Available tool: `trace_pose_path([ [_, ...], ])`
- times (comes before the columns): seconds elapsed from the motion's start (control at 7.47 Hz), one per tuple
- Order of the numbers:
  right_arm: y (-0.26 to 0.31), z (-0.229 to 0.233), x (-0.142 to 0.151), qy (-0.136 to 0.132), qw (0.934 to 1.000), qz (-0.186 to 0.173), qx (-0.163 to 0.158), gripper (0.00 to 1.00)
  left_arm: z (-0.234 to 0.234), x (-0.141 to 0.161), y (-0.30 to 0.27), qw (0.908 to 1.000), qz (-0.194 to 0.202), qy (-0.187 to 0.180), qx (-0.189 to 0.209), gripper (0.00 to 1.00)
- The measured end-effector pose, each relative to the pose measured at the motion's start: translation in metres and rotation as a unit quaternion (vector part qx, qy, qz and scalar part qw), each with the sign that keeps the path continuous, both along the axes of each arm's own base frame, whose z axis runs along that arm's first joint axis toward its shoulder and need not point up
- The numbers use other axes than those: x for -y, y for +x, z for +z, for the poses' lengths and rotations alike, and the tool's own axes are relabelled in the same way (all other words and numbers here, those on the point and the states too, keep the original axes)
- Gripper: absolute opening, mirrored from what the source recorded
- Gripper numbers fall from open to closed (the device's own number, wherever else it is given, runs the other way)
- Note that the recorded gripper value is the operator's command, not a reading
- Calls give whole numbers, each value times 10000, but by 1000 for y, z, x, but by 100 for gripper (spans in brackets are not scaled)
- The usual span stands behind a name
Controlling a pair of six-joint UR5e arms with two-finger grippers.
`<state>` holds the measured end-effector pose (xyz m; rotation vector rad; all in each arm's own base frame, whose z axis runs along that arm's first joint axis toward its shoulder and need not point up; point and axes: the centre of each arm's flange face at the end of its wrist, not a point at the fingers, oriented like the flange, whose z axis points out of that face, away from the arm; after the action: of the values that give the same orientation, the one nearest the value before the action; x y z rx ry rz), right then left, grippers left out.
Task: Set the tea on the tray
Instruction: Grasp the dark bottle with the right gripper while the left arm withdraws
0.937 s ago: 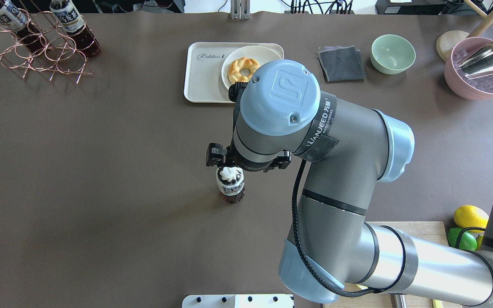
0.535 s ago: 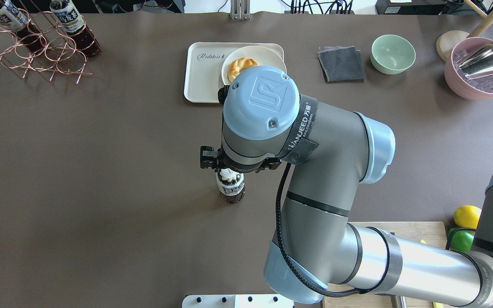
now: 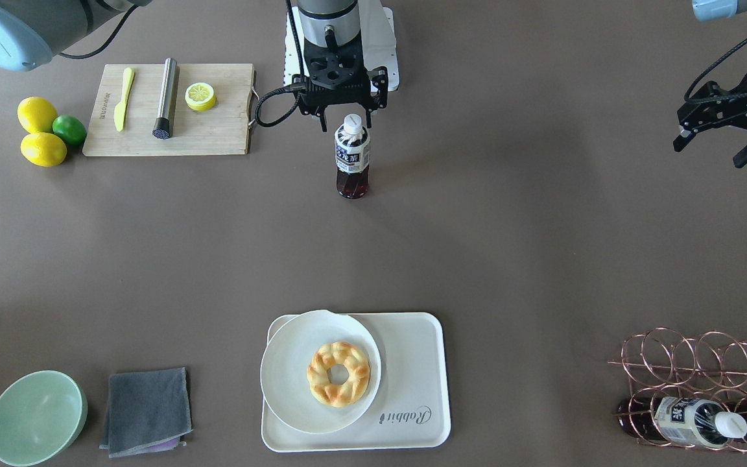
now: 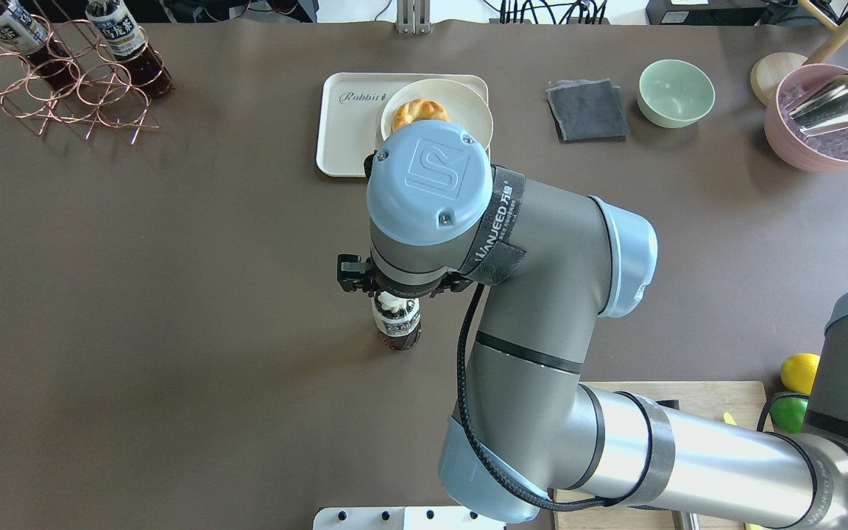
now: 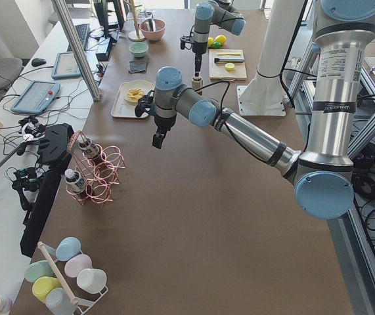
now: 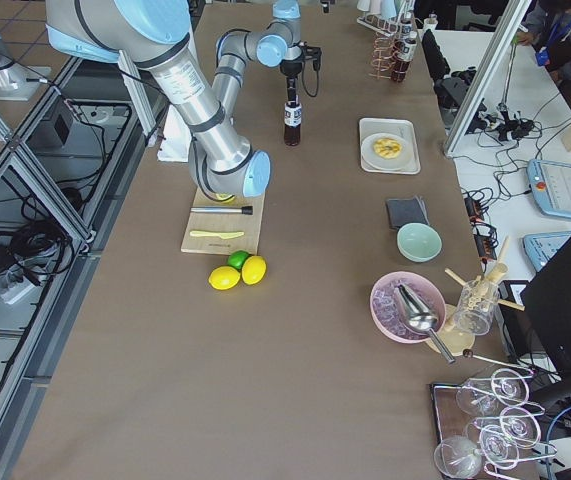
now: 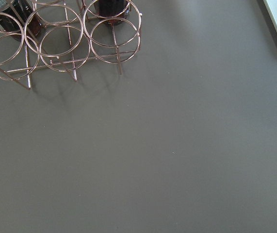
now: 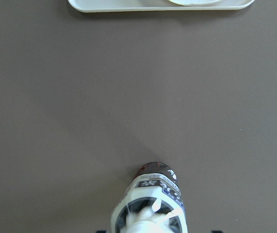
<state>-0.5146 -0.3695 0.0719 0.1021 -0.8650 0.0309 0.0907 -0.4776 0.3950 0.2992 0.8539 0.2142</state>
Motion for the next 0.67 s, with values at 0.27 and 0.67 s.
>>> trace_pose_path([
  [0.27, -3, -2, -4, 35, 10000, -3, -4, 0, 0, 0, -1, 10000, -9, 1, -2, 98],
  [0.67, 12, -19, 12, 173, 9998, 64, 82, 0, 3, -2, -1, 10000, -14, -32, 11, 98],
])
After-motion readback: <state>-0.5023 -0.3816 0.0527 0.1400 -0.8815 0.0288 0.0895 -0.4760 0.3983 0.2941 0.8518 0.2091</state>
